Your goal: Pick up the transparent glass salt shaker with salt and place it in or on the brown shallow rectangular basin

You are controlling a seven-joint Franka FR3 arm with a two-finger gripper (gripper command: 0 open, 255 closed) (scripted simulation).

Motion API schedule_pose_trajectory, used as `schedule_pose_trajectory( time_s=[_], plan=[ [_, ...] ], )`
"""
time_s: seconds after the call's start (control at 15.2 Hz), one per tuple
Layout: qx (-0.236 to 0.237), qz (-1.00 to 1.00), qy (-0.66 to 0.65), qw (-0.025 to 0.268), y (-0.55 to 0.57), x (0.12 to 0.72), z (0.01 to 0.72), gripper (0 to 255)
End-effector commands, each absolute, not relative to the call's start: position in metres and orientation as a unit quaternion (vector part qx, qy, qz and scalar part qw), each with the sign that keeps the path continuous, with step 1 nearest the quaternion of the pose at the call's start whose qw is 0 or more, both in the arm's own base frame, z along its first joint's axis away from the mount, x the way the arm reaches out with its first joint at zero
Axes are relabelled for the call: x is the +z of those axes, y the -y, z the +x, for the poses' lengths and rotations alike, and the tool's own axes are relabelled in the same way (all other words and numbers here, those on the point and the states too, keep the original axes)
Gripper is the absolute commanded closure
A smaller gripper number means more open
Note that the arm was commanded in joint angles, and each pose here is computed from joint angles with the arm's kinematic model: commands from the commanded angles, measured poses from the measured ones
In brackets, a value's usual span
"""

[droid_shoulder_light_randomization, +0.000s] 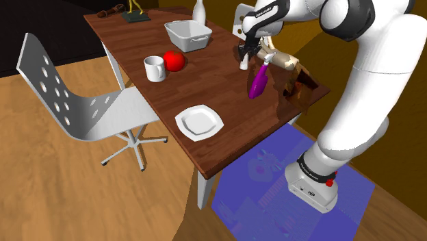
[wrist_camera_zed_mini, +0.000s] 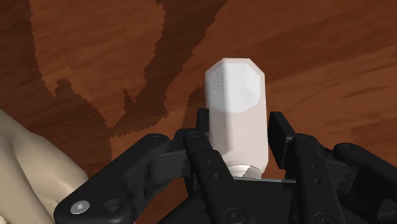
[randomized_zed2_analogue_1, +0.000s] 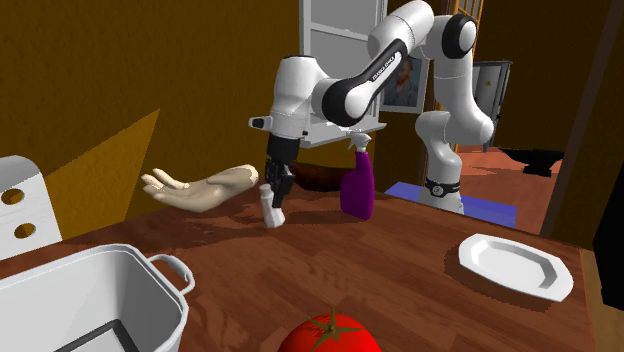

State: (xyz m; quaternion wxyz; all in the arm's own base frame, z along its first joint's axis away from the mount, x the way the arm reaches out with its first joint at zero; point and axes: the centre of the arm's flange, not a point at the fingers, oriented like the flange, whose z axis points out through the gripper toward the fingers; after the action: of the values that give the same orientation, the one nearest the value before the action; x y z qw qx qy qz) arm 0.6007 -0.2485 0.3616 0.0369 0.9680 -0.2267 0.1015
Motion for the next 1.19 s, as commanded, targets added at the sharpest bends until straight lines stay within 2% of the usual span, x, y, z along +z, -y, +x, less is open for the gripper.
schedule_pose_trajectory(
  time_s=[0.0, 1.12],
  plan=[
    [0.101, 0.968, 0.227, 0.037, 0.249, 0.372, 0.6, 255],
    [0.101, 0.968, 0.227, 0.037, 0.249, 0.462, 0.6, 255]
  ],
)
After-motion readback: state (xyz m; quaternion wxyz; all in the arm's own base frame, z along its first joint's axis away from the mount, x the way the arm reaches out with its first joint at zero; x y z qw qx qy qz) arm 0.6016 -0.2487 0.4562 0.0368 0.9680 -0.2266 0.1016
